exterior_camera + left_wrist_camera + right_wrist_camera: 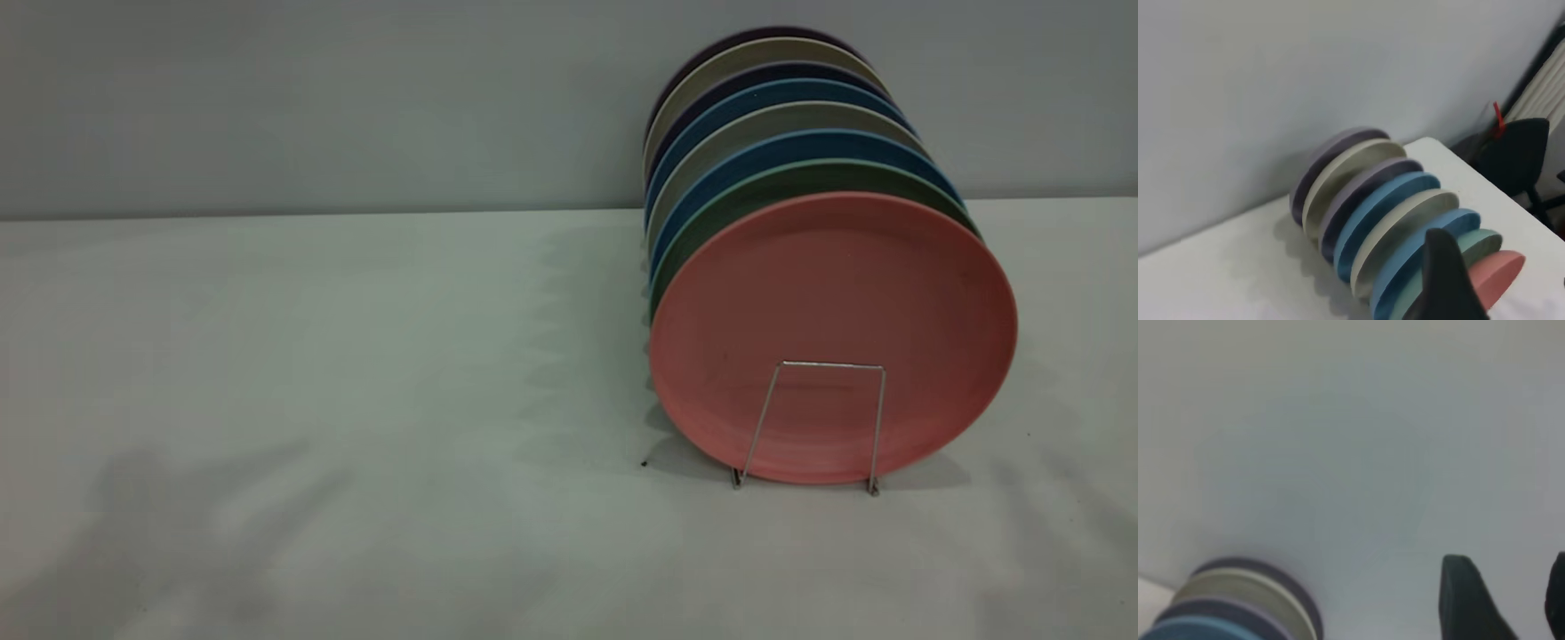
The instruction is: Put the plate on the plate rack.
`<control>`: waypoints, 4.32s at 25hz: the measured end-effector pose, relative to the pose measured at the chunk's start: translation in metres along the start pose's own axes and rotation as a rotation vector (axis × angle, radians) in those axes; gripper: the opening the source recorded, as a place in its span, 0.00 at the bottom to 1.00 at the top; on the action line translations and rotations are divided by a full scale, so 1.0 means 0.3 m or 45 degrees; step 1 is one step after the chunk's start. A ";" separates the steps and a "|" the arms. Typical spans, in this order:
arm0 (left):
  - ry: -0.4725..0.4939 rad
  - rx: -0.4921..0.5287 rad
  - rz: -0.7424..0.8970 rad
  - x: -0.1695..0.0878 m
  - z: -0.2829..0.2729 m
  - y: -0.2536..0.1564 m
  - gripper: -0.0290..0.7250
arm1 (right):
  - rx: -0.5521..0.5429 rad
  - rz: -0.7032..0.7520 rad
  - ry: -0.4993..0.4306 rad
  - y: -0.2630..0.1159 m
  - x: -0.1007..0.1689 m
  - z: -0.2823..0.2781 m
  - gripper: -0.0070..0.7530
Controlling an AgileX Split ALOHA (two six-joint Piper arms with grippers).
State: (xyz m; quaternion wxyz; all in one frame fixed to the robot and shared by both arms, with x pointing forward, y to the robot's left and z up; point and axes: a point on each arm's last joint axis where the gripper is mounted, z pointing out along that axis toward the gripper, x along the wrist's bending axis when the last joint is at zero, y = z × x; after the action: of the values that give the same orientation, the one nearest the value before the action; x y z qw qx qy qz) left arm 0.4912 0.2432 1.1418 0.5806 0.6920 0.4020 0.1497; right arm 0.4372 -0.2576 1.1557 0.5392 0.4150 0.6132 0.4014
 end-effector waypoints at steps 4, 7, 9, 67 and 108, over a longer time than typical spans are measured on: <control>0.008 -0.054 0.086 -0.100 -0.104 0.036 0.64 | -0.092 0.025 0.055 0.037 0.011 -0.057 0.34; 0.004 -0.108 0.130 -0.161 -0.166 0.053 0.64 | -0.167 0.086 0.201 0.061 0.055 -0.072 0.32; 0.006 -0.123 0.153 -0.189 -0.195 0.057 0.64 | -0.207 0.133 0.329 0.072 0.093 -0.069 0.32; 0.641 0.224 -0.069 -0.437 -0.641 -0.616 0.63 | 0.567 0.157 0.545 -0.377 0.003 -0.628 0.32; 0.634 0.408 0.074 -0.372 -0.612 -0.682 0.63 | 0.447 0.122 0.593 -0.462 0.031 -0.653 0.32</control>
State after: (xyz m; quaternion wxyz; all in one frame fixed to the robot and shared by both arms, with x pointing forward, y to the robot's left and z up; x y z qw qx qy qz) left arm 0.2187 0.2876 1.0334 0.3430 0.7281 0.5305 0.2661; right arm 0.2313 -0.3038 1.0413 0.2846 0.4270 0.7602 0.3986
